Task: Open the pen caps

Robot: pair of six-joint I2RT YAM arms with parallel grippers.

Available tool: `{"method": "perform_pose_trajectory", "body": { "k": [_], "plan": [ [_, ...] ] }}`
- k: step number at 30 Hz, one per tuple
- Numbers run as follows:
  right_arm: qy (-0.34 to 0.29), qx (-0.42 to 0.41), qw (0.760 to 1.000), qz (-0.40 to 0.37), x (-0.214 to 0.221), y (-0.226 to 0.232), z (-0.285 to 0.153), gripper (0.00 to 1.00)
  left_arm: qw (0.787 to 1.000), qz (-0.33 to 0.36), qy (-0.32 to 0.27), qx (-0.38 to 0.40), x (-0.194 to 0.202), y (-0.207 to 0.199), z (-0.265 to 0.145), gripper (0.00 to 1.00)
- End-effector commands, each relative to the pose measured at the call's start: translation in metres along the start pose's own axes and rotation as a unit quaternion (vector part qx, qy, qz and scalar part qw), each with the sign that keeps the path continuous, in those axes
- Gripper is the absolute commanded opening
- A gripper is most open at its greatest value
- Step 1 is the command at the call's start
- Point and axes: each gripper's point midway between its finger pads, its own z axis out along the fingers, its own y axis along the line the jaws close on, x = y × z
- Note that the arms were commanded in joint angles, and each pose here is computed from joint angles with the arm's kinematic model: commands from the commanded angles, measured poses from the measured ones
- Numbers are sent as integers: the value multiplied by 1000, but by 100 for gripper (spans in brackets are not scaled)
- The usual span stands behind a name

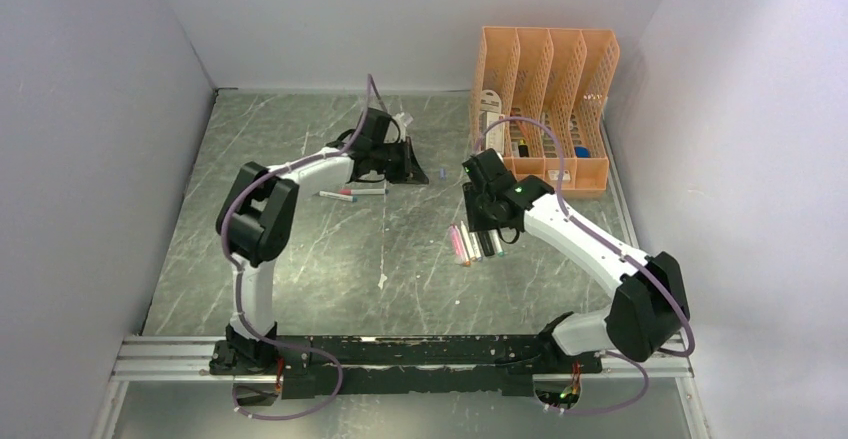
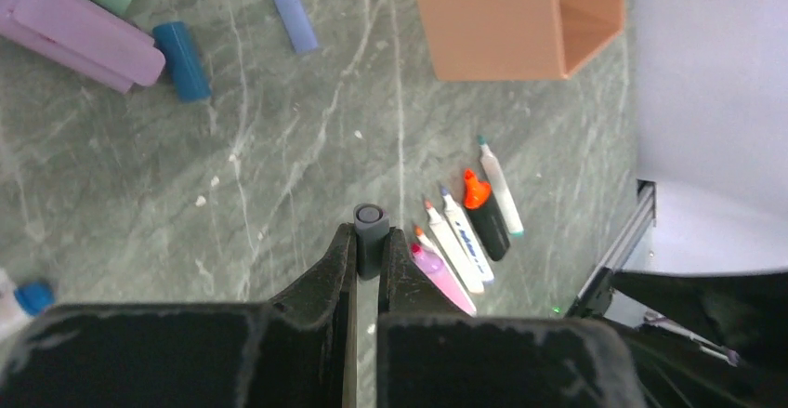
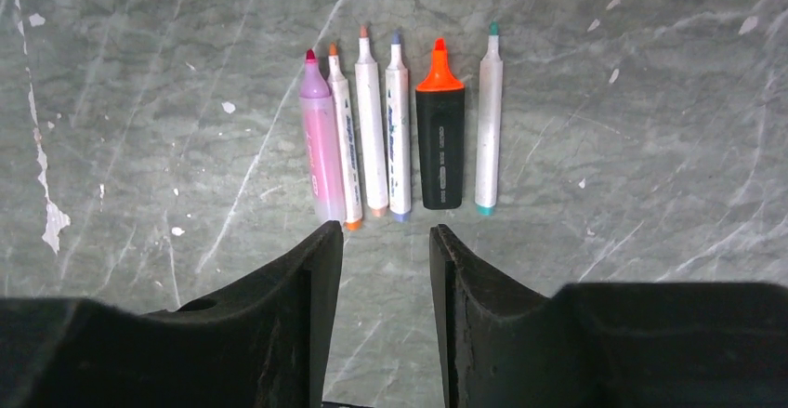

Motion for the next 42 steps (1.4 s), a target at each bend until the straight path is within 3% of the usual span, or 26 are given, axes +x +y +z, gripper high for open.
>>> {"method": "perform_pose_trajectory", "body": {
  "k": [1,10,22,25,30,33,35,39,42],
  "plan": [
    [2,-21,1000,12,8,0,-3,40,999,2,1,-35,-8,17,25,11],
    [2,-29,999,18,19,-6,-6,40,999,2,6,-46,-20,35,70,17],
    [5,-45,999,22,25,-3,-6,40,999,3,10,-37,-19,32,71,44],
    [5,-49,999,21,24,-2,-7,40,1000,4,9,-29,-20,26,67,46],
    [3,-50,999,21,23,-1,-9,40,1000,19,-14,-5,-34,-3,40,49],
    [3,-56,998,21,23,1,-8,40,999,36,-35,-8,-46,-20,12,56],
    [4,-58,998,21,23,2,-8,40,998,38,-45,-19,-50,-24,-7,62],
    [5,-60,998,22,22,4,-6,40,996,21,-64,-52,-51,-14,-45,88],
    [5,-63,998,21,22,5,-5,40,995,-9,-77,-62,-49,2,-69,90]
  ]
}}
